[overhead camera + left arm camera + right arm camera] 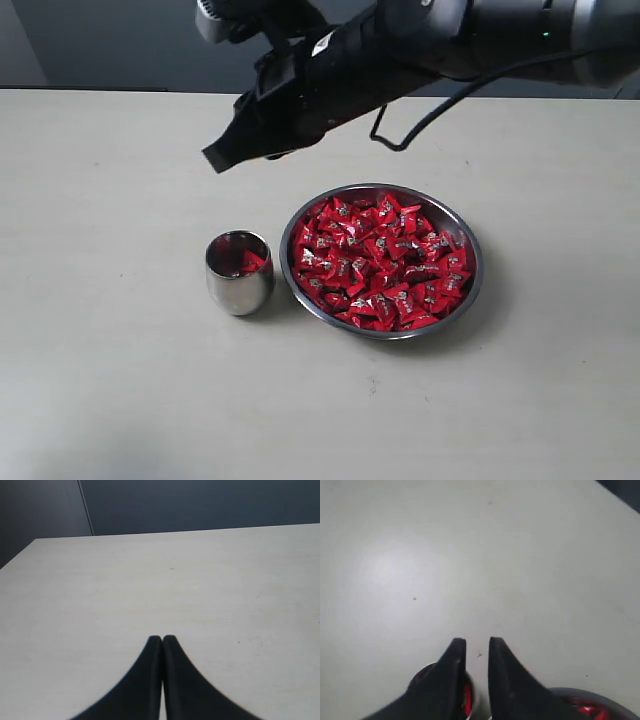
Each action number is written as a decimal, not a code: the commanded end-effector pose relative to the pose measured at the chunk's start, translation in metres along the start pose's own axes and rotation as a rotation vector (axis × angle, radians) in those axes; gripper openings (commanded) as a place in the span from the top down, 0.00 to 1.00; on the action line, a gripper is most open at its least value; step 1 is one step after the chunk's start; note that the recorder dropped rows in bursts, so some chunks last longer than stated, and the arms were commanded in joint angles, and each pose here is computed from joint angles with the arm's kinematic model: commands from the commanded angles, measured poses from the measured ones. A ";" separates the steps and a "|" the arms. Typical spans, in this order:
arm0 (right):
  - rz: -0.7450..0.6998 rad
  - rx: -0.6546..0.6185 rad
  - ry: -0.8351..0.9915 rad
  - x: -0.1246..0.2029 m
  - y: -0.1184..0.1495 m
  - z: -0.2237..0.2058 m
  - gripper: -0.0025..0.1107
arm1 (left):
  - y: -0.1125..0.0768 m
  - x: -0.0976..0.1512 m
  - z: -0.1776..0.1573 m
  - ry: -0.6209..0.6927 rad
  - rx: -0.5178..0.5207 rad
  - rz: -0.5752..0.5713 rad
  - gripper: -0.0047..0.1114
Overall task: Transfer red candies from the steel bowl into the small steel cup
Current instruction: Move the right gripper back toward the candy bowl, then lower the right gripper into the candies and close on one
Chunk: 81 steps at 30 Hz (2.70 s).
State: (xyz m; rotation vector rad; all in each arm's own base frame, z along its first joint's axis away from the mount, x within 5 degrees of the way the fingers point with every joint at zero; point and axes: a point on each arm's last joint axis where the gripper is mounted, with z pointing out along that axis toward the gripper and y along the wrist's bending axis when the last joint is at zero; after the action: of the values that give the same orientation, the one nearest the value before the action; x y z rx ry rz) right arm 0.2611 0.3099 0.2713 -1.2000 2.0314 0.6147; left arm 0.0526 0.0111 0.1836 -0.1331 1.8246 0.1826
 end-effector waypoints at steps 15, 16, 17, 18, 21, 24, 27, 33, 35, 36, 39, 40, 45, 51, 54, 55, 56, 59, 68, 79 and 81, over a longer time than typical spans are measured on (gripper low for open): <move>0.366 0.391 -0.215 0.078 -0.067 -0.108 0.83 | 0.000 0.001 0.000 -0.008 0.005 0.002 0.96; 0.384 0.406 -0.222 0.084 -0.067 -0.109 0.83 | 0.000 0.001 0.000 -0.008 0.005 0.002 0.96; 0.391 0.418 -0.223 0.088 -0.068 -0.108 0.83 | 0.000 0.001 0.000 -0.008 0.005 0.002 0.96; 0.398 0.433 -0.226 0.092 -0.067 -0.109 0.83 | 0.000 0.001 0.000 -0.008 0.005 0.002 0.96; 0.447 0.449 -0.226 0.103 -0.067 -0.106 0.83 | 0.000 0.001 0.000 -0.008 0.005 0.002 0.96; 0.451 0.452 -0.211 0.107 -0.068 -0.103 0.83 | 0.000 0.001 0.000 -0.008 0.005 0.002 0.96; 0.455 0.450 -0.196 0.109 -0.069 -0.098 0.83 | 0.000 0.001 0.000 -0.008 0.005 0.002 0.96; 0.477 0.424 -0.123 0.118 -0.072 -0.082 0.83 | 0.000 0.001 0.000 -0.008 0.005 0.002 0.96; 0.500 0.418 -0.099 0.123 -0.074 -0.075 0.83 | 0.000 0.001 0.000 -0.008 0.005 0.002 0.96; 0.504 0.415 -0.090 0.124 -0.074 -0.072 0.83 | 0.000 0.001 0.000 -0.008 0.005 0.002 0.96; 0.515 0.395 -0.046 0.130 -0.074 -0.064 0.83 | 0.000 0.001 0.000 -0.008 0.005 0.002 0.96; 0.521 0.372 -0.021 0.131 -0.074 -0.060 0.83 | 0.000 0.001 0.000 -0.008 0.005 0.002 0.96; 0.532 0.277 0.058 0.126 -0.074 -0.046 0.83 | 0.000 0.001 0.000 -0.008 0.005 0.002 0.96; 0.499 0.218 0.123 0.118 -0.082 -0.027 0.83 | 0.000 0.001 0.000 -0.008 0.005 0.002 0.96; 0.470 0.217 0.152 0.120 -0.087 -0.017 0.83 | 0.000 0.001 0.000 -0.008 0.005 0.002 0.96; 0.465 0.216 0.159 0.120 -0.088 -0.014 0.83 | 0.000 0.001 0.000 -0.008 0.005 0.002 0.96; 0.458 0.211 0.170 0.120 -0.089 -0.012 0.83 | 0.000 0.001 0.000 -0.008 0.005 0.002 0.96; 0.423 0.191 0.217 0.122 -0.092 -0.004 0.83 | 0.000 0.001 0.000 -0.008 0.005 0.002 0.96; 0.426 0.219 0.424 0.118 -0.108 0.010 0.83 | 0.000 0.001 0.000 -0.008 0.005 0.002 0.96; 0.272 0.218 0.598 0.098 -0.088 0.028 0.67 | 0.000 0.001 0.000 -0.008 0.005 0.002 0.96; 0.262 0.229 0.607 0.096 -0.085 0.033 0.59 | 0.000 0.001 0.000 -0.008 0.005 0.002 0.96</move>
State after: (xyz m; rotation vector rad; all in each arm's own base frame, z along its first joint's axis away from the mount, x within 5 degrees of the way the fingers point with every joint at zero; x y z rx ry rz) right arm 0.3156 0.2327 0.1734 -1.0481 2.7061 0.1637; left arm 0.0526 0.0111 0.1836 -0.1331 1.8246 0.1826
